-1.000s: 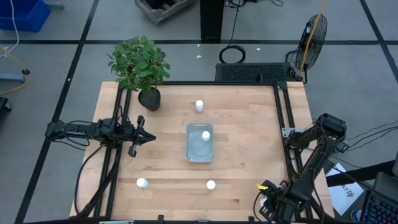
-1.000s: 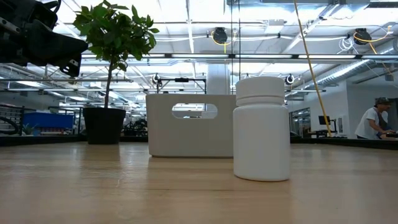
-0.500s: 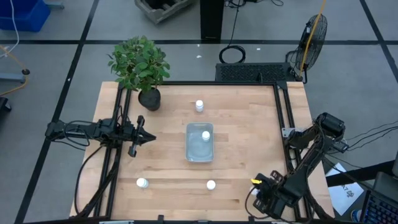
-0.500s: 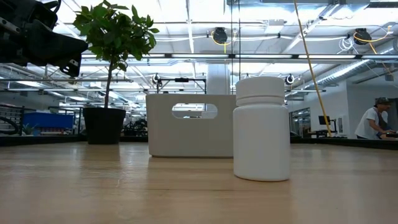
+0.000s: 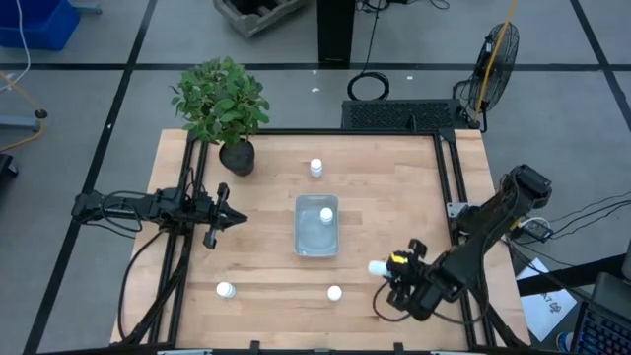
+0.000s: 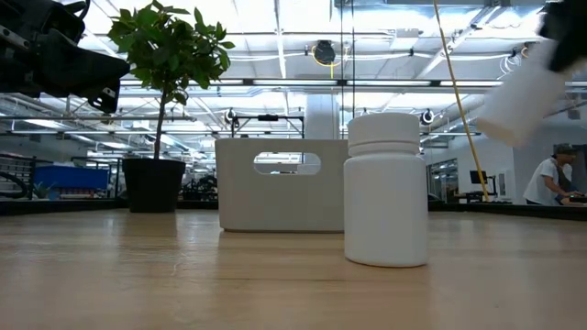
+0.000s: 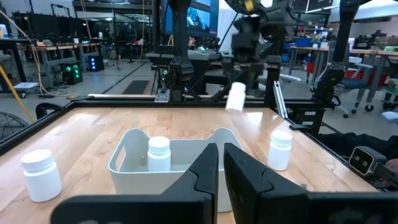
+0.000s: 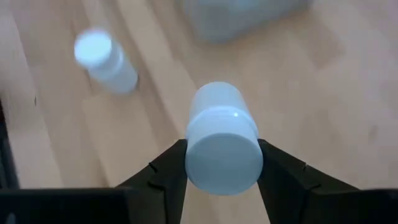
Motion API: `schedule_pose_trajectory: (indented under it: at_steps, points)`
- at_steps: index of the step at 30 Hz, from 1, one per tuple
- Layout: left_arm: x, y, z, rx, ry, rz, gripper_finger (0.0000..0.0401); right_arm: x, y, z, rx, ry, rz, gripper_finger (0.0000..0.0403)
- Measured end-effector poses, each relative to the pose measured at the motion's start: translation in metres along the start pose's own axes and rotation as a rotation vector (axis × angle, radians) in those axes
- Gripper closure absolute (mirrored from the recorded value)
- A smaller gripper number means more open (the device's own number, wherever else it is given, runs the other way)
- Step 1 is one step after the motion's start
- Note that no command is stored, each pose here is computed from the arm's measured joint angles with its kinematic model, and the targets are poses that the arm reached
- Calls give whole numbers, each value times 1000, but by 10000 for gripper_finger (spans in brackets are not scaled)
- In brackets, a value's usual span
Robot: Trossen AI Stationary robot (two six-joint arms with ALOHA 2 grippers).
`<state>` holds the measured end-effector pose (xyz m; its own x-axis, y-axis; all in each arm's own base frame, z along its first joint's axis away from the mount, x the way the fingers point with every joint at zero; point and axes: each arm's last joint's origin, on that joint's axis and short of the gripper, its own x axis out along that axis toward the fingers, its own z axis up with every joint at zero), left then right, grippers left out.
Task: Pick and place pill bottles into a basket
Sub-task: Put the white medicine bottle into the gray bin
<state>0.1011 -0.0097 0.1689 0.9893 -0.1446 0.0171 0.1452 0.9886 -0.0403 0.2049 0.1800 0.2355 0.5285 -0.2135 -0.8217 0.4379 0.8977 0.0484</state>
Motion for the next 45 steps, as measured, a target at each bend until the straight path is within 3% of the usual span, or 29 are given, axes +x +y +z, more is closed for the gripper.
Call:
schedule_pose_trajectory:
  at_steps: [6, 13, 17, 21, 31, 45]
  points:
    - [0, 0, 0, 0, 0, 0, 370, 6, -11, 39, -85, -129, 21, 253]
    - [0, 0, 0, 0, 0, 0, 370, 15, -21, 91, -196, -259, 169, 251]
    - [0, 0, 0, 0, 0, 0, 370, 25, -35, 117, -208, -276, 263, 253]
    - [0, 0, 0, 0, 0, 0, 370, 34, -55, 137, -207, -293, 288, 253]
    - [0, 0, 0, 0, 0, 0, 370, 55, -106, 179, -186, -284, 311, 253]
    - [0, 0, 0, 0, 0, 0, 370, 81, -111, 229, -241, -73, 311, 253]
